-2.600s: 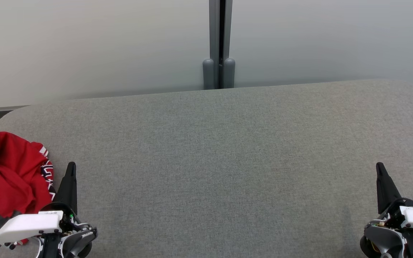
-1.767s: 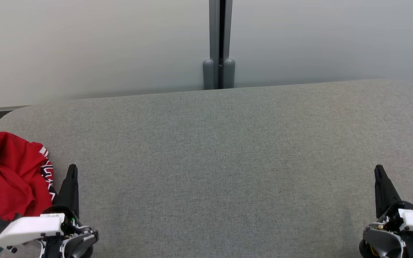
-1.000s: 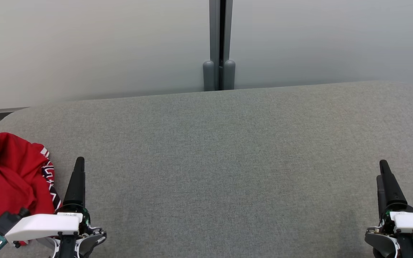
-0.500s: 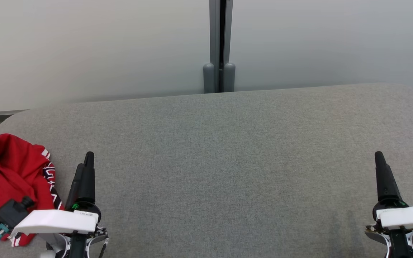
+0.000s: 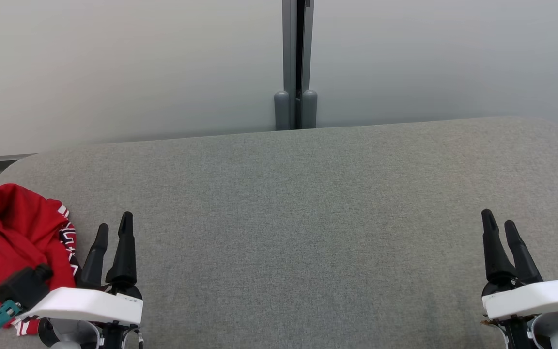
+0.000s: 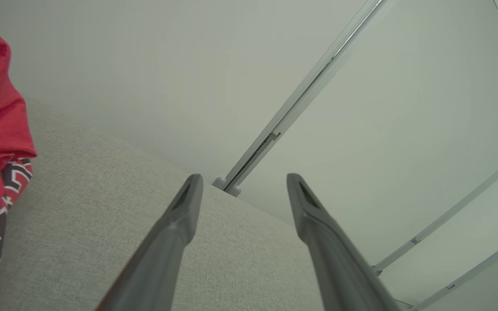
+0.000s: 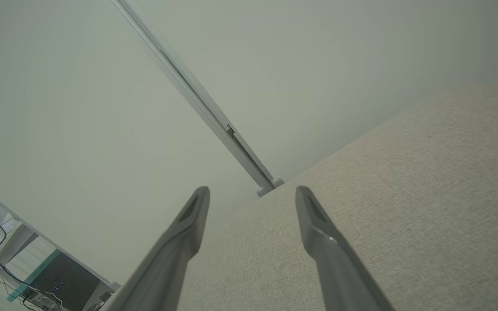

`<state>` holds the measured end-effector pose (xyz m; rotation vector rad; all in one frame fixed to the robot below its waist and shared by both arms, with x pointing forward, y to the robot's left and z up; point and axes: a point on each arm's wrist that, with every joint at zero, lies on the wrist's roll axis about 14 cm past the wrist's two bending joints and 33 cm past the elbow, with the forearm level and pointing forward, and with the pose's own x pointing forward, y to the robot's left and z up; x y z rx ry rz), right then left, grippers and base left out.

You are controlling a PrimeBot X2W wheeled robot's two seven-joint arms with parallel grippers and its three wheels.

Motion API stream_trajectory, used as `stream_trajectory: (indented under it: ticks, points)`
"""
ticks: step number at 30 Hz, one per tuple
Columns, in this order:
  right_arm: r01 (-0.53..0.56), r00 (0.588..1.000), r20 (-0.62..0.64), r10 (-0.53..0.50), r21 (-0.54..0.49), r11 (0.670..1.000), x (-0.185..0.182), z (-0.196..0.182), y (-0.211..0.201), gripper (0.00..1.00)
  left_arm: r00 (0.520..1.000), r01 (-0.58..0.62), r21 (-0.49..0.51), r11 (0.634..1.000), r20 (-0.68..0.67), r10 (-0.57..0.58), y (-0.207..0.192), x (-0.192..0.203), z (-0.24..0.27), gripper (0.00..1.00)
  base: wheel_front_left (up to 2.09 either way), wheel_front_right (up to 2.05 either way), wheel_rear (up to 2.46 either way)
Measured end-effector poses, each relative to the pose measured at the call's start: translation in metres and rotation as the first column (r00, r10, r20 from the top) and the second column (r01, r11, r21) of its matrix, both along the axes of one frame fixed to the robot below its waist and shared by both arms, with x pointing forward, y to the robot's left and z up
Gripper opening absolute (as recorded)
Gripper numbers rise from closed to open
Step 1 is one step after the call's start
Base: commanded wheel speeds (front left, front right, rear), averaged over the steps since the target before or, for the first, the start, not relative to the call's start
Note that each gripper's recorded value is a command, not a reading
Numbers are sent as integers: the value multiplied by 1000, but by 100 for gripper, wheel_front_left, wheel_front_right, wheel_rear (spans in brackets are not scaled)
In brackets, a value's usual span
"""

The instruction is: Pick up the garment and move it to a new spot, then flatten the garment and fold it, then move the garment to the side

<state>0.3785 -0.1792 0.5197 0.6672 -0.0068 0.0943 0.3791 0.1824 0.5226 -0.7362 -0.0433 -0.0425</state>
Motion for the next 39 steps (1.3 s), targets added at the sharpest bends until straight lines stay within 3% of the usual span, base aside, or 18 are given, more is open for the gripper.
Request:
stream_trajectory:
  ticks: [17,39]
  points:
    - [-55,998,2,57,-252,966,-8,-4,14,100,1000,-10,236,972,-6,12,2,-8,-9,100,0,0,0]
    - [-79,996,-3,86,-431,899,-18,-12,21,100,1000,1,436,900,-12,4,0,-17,-20,100,0,0,0]
